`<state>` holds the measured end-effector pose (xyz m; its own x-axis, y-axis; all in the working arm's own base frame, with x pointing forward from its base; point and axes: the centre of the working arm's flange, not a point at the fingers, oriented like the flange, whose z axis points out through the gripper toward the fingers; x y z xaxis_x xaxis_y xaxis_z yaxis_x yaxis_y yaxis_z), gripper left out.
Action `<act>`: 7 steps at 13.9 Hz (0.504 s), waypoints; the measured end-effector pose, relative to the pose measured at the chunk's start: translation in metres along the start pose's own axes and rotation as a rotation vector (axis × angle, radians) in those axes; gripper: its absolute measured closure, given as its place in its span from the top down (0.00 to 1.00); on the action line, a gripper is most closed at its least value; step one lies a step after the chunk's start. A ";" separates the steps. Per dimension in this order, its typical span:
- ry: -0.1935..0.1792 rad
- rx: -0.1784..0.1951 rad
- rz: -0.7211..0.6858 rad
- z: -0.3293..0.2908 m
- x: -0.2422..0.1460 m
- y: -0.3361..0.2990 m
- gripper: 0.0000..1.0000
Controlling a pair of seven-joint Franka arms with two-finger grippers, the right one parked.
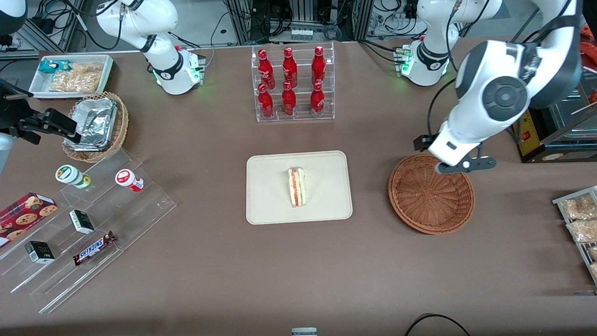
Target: Place sandwich from basket to tray
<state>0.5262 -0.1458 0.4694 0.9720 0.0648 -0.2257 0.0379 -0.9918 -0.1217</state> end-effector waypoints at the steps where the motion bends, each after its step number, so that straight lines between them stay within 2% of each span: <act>1: -0.015 0.003 0.011 -0.003 -0.002 -0.011 1.00; 3: -0.036 0.005 0.021 -0.011 -0.007 -0.032 1.00; 6: -0.043 -0.004 0.073 -0.027 -0.016 -0.065 1.00; 7: -0.032 -0.010 0.081 -0.033 -0.016 -0.075 1.00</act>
<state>0.5153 -0.0761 0.5145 0.9642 -0.0125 -0.2650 -0.0381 -0.9951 -0.0917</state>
